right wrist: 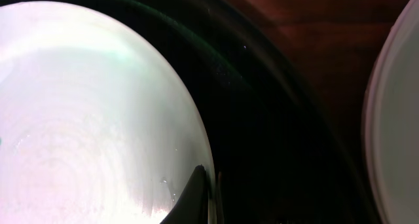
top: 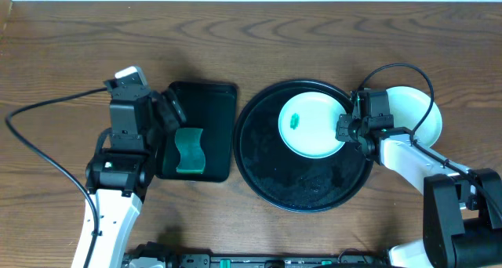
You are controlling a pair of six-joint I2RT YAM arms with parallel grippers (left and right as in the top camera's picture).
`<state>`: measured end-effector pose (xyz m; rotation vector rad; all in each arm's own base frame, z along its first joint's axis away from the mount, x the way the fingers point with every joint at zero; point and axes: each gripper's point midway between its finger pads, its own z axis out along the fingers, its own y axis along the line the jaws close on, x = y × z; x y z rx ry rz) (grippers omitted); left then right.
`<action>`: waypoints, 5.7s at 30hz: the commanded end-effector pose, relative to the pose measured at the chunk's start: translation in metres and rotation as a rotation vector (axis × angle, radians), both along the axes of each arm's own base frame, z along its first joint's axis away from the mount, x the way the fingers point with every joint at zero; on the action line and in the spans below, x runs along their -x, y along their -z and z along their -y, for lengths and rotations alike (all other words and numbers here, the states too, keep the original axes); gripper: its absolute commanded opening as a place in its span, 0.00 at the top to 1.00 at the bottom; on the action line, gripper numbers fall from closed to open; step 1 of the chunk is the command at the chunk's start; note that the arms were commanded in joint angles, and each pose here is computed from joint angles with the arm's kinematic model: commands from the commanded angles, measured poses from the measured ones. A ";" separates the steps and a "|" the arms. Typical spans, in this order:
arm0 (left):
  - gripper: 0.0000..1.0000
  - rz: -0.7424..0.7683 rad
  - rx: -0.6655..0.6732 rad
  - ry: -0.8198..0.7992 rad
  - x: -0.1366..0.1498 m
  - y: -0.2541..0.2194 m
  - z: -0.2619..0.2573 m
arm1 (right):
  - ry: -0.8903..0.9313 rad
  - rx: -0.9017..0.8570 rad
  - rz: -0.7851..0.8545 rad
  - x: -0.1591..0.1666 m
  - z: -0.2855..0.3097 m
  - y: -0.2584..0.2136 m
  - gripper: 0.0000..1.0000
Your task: Clean dirty plates on tray and stack at the side
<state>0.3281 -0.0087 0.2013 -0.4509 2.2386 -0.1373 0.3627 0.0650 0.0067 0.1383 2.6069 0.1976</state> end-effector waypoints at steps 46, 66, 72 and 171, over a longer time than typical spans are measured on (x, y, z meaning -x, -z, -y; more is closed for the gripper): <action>0.60 -0.767 0.012 0.192 0.031 0.142 0.030 | -0.004 -0.003 -0.028 0.006 0.001 0.005 0.99; 0.53 -0.802 0.008 0.188 0.037 0.166 0.028 | -0.005 -0.003 -0.028 0.006 0.001 0.005 0.99; 0.53 -0.796 0.008 0.189 0.036 0.168 0.029 | -0.005 -0.003 -0.028 0.006 0.001 0.005 0.99; 0.93 -0.535 0.027 0.247 -0.009 0.154 0.040 | -0.005 -0.003 -0.028 0.006 0.001 0.005 0.98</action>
